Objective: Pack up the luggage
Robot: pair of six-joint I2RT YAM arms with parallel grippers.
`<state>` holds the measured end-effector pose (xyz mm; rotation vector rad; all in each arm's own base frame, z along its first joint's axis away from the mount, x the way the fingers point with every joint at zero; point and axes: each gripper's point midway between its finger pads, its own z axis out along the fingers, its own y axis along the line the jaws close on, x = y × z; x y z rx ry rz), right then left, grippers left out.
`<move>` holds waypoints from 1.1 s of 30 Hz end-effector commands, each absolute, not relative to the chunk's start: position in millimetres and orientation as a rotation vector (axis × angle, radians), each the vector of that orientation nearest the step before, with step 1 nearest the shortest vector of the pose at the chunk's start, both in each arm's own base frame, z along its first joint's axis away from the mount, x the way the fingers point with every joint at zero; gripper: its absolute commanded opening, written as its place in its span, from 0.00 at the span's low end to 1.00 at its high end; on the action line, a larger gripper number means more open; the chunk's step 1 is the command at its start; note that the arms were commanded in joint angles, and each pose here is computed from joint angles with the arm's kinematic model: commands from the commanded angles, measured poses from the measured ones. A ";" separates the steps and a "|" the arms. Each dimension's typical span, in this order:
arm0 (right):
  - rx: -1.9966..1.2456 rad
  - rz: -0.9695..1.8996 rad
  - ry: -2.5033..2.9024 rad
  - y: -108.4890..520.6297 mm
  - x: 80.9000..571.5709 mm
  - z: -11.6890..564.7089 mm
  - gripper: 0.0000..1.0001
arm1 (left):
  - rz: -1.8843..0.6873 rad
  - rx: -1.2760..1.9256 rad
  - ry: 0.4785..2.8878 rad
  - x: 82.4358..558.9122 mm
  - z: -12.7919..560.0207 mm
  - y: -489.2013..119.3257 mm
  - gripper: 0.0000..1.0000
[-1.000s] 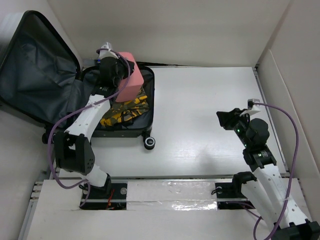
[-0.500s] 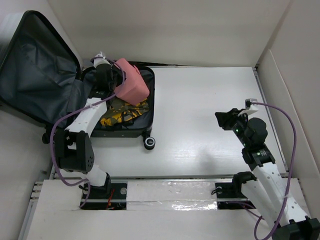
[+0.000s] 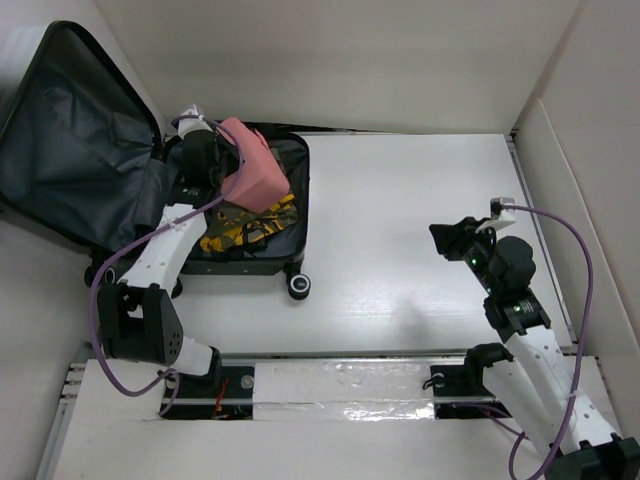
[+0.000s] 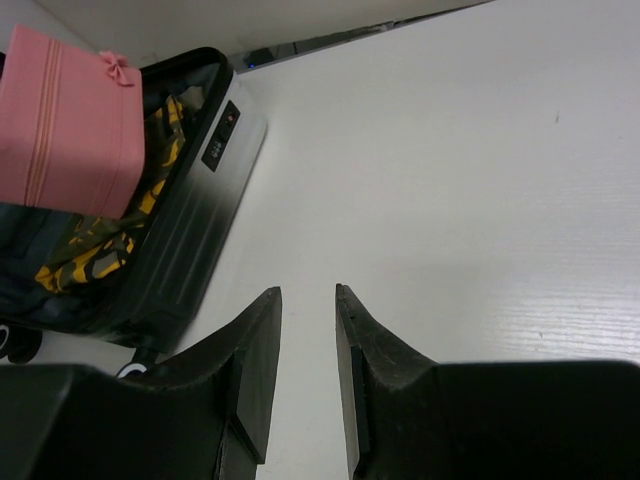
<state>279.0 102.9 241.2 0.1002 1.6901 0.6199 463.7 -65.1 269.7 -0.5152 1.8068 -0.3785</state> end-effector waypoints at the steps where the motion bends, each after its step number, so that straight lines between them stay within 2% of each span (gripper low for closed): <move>1: 0.058 0.636 1.626 107.8 278.2 256.6 0.34 | -0.346 -0.484 1.601 462.7 348.2 -49.4 0.00; 10: 0.059 0.637 1.636 108.6 280.3 252.4 0.34 | -0.325 -0.504 1.573 470.0 365.0 -21.8 0.00; 15: 0.059 0.642 1.641 109.9 281.8 249.4 0.34 | -0.389 -0.459 1.536 468.4 397.4 -29.2 0.00; 21: 0.058 0.644 1.641 110.1 281.7 249.0 0.35 | -0.338 -0.494 1.692 483.1 337.8 -27.8 0.00; 32: 0.064 0.635 1.650 108.9 282.4 245.2 0.35 | -0.276 -0.537 1.808 498.9 267.0 -23.1 0.00; 33: 0.063 0.636 1.651 109.1 282.4 244.7 0.35 | -0.258 -0.546 1.833 501.6 253.1 -21.6 0.05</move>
